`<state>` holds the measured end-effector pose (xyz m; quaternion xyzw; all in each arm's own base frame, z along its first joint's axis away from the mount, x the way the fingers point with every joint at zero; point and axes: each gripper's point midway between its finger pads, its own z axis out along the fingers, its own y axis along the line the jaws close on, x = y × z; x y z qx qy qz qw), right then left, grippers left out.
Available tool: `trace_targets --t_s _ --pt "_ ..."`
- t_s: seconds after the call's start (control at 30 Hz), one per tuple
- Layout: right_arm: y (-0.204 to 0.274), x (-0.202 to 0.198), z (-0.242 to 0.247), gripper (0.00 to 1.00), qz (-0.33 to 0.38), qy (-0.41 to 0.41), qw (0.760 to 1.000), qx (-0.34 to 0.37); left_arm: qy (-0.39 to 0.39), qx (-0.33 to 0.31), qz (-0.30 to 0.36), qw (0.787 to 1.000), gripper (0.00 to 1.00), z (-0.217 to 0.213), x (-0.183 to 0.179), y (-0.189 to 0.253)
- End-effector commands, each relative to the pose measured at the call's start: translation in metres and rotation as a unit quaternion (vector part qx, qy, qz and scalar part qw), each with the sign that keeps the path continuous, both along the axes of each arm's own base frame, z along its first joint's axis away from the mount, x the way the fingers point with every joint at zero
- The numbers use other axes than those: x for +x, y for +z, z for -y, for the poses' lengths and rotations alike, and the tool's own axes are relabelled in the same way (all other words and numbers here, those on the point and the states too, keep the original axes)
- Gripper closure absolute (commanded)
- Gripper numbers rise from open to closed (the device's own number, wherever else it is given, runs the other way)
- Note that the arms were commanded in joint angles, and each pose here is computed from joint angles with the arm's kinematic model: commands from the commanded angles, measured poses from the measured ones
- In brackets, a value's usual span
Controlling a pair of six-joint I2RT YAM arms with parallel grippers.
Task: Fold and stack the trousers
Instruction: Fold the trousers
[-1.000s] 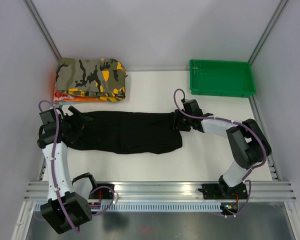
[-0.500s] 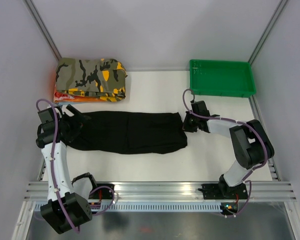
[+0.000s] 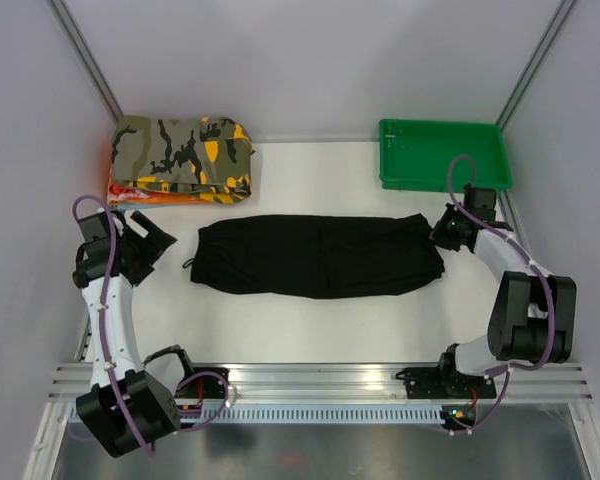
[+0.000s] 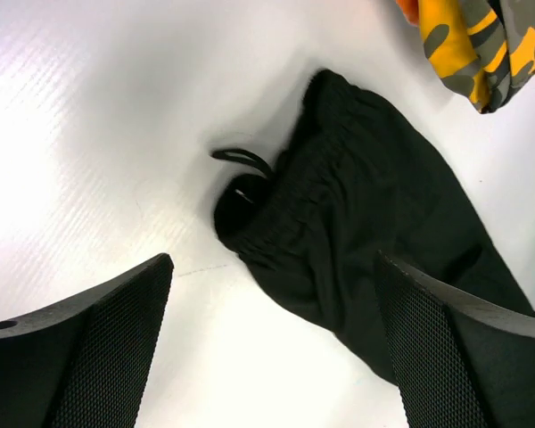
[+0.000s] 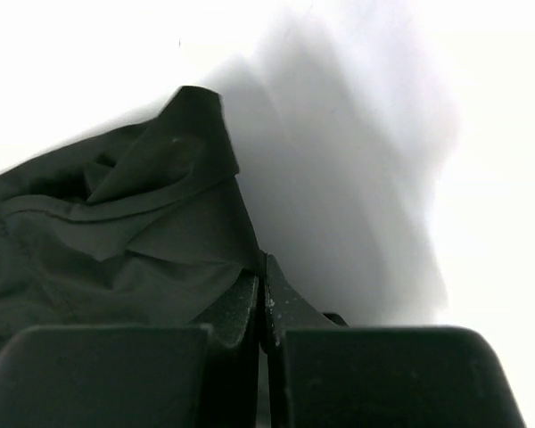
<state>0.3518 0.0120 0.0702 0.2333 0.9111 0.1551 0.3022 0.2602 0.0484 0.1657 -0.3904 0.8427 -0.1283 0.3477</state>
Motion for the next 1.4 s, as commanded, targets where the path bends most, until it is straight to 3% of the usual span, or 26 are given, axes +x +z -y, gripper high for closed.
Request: trace_targets --t_s 0.0,0.3,0.53,0.8,0.97,1.23,1.37 --pt "0.034 0.011 0.009 1.0 0.024 0.035 0.999 -0.018 -0.005 0.048 -0.004 0.999 0.03 -0.016 0.003 -0.006" --pt "0.08 0.031 -0.032 1.0 0.059 0.109 0.992 -0.028 -0.078 -0.003 0.014 0.997 0.21 0.014 0.008 -0.052" --pt "0.106 0.037 -0.172 1.0 0.072 0.223 0.972 -0.021 -0.066 0.016 0.028 0.997 0.19 0.006 0.017 -0.035" --pt "0.121 0.04 -0.301 1.0 0.092 0.265 0.96 0.007 -0.033 0.022 0.036 0.999 0.15 -0.001 0.015 -0.016" --pt "0.156 0.04 -0.379 1.0 0.144 0.296 0.943 0.049 -0.034 0.009 0.036 0.999 0.14 0.006 0.009 -0.024" --pt "0.13 0.036 -0.46 1.0 0.147 0.315 0.934 0.08 -0.01 0.012 0.02 1.0 0.13 0.002 0.001 -0.035" --pt "0.088 0.023 -0.485 1.0 0.108 0.346 0.93 0.057 0.003 0.02 0.014 1.0 0.13 -0.002 -0.002 -0.035"
